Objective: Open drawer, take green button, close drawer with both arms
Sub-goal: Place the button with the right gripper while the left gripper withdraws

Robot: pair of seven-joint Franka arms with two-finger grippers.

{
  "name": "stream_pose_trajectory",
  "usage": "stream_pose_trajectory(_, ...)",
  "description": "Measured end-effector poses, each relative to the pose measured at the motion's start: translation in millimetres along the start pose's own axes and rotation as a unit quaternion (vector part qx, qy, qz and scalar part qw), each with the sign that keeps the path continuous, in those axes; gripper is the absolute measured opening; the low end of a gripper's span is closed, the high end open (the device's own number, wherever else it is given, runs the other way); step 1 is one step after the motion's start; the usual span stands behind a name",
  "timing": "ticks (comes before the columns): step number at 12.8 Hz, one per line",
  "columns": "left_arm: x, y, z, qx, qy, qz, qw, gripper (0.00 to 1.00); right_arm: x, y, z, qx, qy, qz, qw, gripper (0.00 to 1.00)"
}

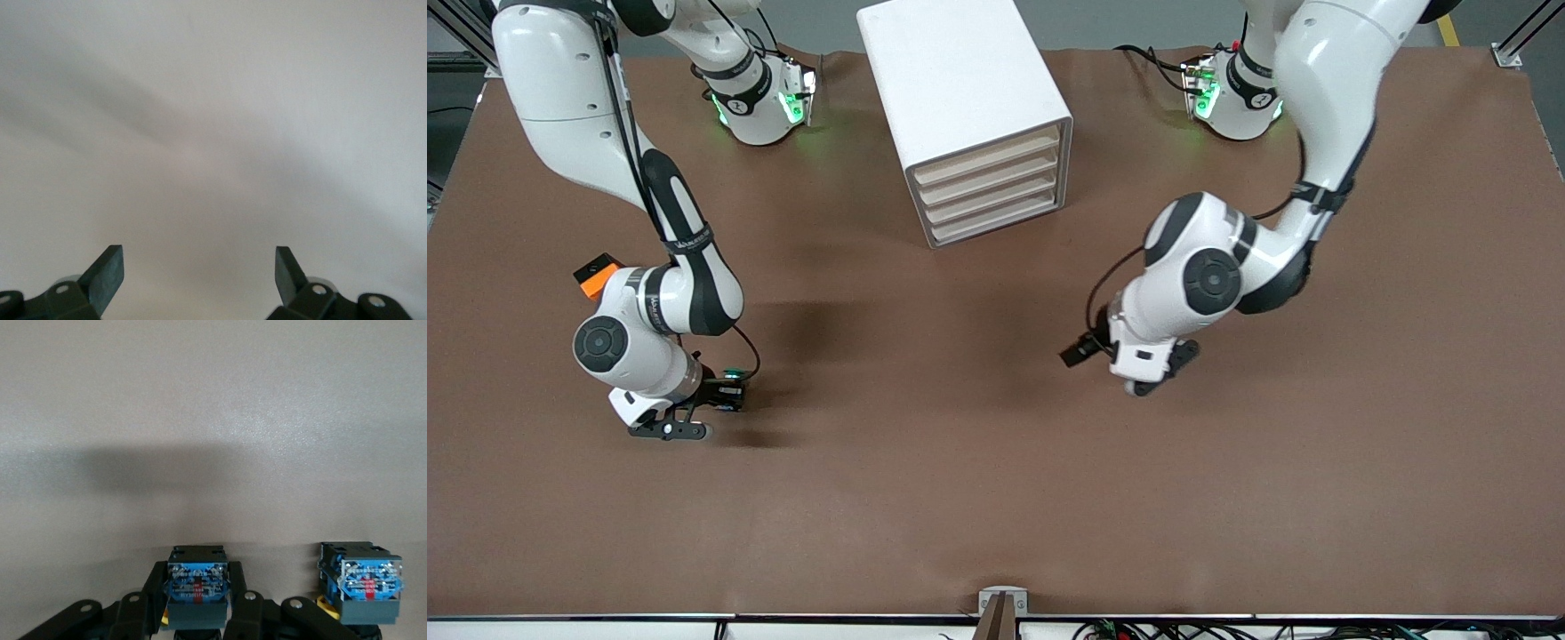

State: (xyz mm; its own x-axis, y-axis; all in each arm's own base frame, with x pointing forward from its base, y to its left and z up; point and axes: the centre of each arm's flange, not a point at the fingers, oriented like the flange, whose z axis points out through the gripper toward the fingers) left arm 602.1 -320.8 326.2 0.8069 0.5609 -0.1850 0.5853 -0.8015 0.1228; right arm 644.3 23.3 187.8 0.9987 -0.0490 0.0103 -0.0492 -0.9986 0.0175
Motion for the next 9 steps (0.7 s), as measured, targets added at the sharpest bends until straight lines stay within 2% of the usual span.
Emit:
stream_pose_trajectory(1,15.6,-8.1,-14.5,0.009,0.032,0.009,0.999,1.00,-0.1,0.0,0.3,0.000,0.000,0.000,1.000,0.48)
stream_pose_trajectory(3,41.3,-19.3,-47.4,0.018,0.091,0.029,0.995,1.00,1.3,0.4,-1.3,0.000,0.002,0.000,1.000,0.67)
stream_pose_trajectory(6,76.7,-45.4,-114.4,0.031,0.125,0.057,0.990,1.00,12.8,2.2,-16.1,0.001,0.017,-0.009,1.000,1.00)
stream_pose_trajectory(9,88.6,-81.5,-176.6,0.063,0.132,0.082,0.986,1.00,24.7,23.4,-45.6,0.003,0.021,-0.023,1.000,1.00)
